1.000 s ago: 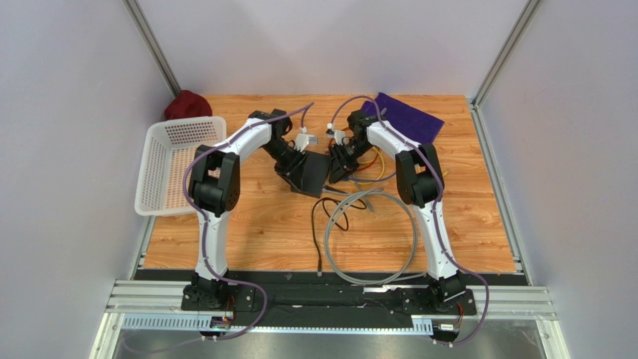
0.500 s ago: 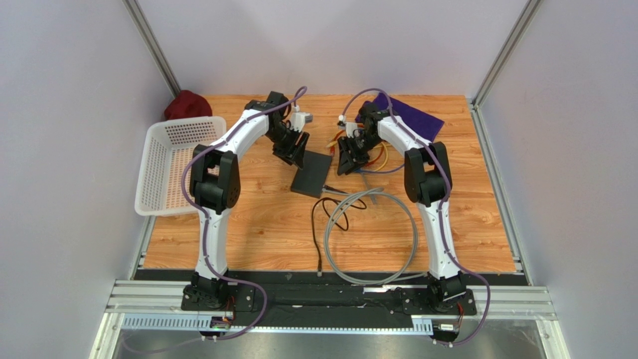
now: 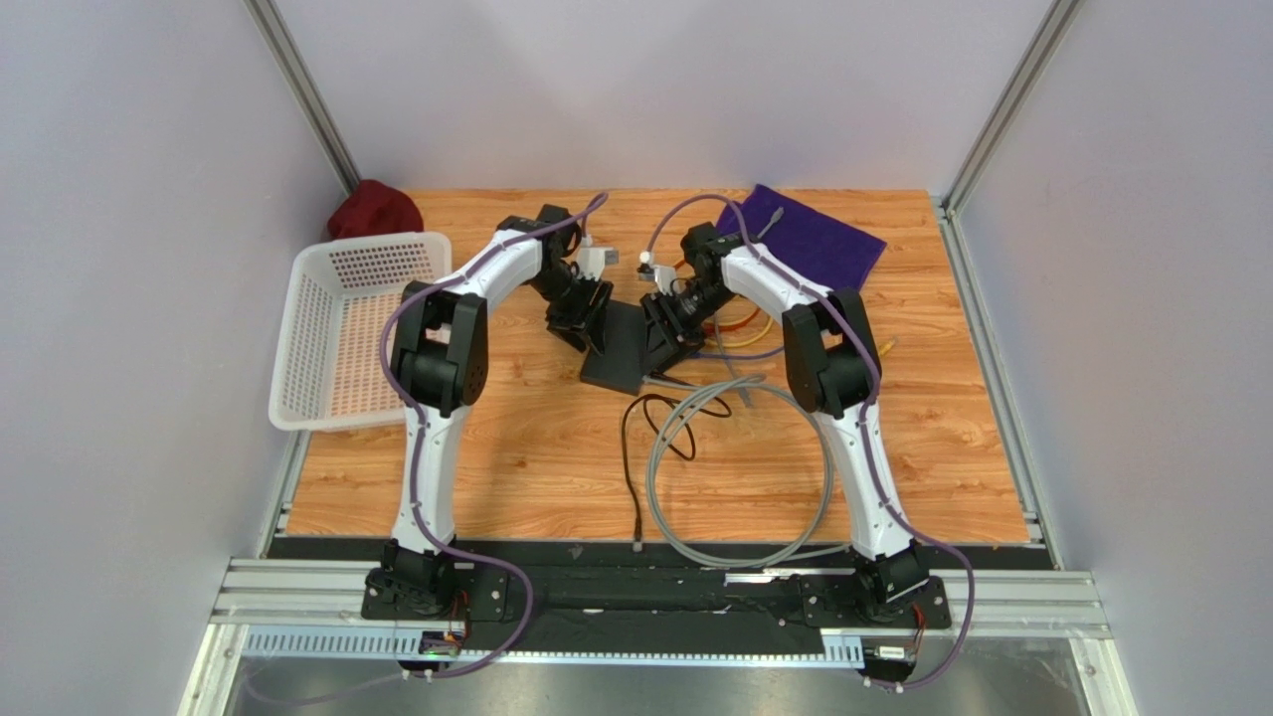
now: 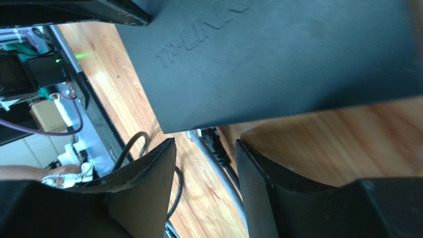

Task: Pull the plug from the switch port

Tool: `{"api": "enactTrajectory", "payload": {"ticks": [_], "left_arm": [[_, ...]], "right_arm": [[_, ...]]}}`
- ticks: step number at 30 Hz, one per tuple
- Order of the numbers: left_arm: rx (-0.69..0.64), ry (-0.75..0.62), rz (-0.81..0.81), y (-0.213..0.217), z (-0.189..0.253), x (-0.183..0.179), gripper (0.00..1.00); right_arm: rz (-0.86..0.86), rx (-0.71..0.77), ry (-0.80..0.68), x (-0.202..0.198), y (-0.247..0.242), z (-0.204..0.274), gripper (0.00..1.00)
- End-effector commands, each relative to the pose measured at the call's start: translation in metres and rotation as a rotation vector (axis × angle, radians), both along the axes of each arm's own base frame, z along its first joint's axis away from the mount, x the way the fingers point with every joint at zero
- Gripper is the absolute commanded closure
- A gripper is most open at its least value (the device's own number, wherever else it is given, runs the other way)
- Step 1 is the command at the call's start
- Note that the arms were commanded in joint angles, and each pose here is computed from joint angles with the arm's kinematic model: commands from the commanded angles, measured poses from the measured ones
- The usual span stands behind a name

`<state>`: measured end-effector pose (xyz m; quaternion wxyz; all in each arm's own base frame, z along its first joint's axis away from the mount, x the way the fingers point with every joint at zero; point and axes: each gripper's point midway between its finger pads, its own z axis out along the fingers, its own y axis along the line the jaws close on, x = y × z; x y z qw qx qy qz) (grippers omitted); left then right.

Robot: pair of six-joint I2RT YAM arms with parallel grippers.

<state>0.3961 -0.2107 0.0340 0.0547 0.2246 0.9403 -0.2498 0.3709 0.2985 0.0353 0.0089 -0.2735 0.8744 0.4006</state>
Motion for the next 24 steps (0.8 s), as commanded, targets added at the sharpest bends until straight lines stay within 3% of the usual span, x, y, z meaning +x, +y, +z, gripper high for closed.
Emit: {"api": "enactTrajectory", "payload": {"ticks": [1, 24], "left_arm": [[0.046, 0.054, 0.024, 0.006, -0.024, -0.006, 0.47], [0.068, 0.096, 0.018, 0.012, -0.034, -0.019, 0.49]], "right_arm": [[0.033, -0.002, 0.007, 0.0, -0.004, -0.016, 0.46], [0.073, 0.029, 0.08, -0.006, 0.0, -0.051, 0.54]]}}
